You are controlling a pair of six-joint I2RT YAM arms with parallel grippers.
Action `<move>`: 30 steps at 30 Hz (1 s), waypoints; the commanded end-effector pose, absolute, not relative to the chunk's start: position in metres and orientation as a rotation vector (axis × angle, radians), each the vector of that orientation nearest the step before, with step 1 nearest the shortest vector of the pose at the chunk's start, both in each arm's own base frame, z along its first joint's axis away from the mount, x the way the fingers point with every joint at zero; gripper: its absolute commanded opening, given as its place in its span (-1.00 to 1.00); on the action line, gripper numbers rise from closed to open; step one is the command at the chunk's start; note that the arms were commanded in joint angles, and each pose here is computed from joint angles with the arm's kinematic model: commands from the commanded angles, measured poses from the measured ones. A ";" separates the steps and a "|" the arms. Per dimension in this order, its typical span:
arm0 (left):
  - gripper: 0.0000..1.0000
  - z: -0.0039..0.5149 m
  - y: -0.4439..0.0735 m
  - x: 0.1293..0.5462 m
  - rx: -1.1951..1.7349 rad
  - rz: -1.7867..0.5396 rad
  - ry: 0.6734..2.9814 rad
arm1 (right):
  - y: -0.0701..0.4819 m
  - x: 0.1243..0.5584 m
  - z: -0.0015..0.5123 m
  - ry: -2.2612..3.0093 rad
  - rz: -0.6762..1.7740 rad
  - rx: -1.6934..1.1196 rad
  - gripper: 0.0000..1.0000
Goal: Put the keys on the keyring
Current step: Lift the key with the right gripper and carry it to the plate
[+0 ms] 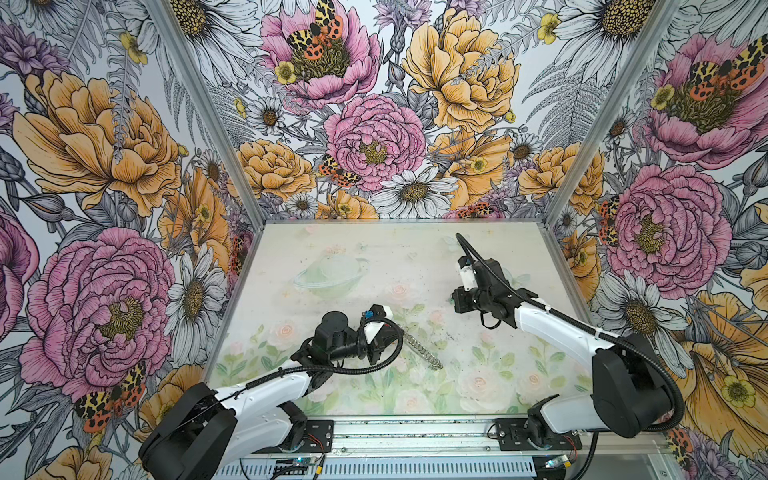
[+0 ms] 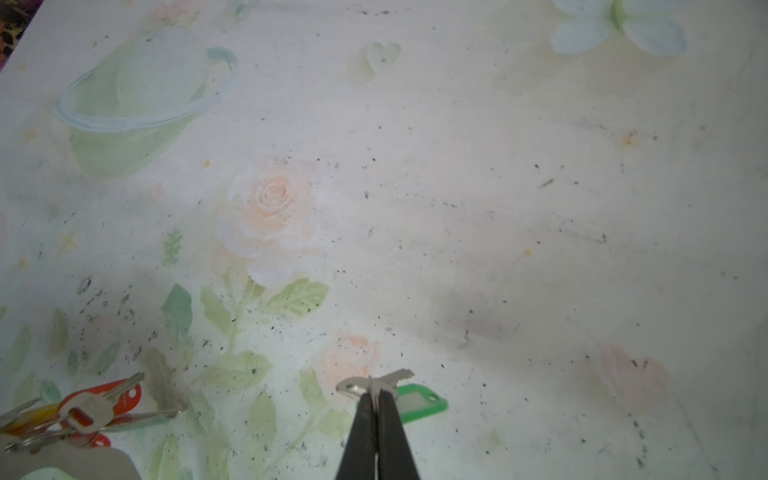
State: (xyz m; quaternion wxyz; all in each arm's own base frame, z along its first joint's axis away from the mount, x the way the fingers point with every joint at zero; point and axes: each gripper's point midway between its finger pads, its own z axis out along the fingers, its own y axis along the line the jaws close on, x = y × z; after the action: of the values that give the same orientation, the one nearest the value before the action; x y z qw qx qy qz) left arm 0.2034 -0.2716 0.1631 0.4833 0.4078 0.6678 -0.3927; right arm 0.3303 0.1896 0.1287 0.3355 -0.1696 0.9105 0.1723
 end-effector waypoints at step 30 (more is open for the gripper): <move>-1.00 0.199 -0.275 0.142 1.355 -1.206 1.259 | 0.278 0.176 0.203 1.442 0.868 -1.425 -1.00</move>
State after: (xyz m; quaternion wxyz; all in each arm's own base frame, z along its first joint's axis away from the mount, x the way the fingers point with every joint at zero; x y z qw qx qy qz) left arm 0.1569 -0.2743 0.1924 0.4496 0.5201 0.5531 -0.4705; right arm 0.1942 0.2716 0.1946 0.4419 -0.5408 0.6375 0.3253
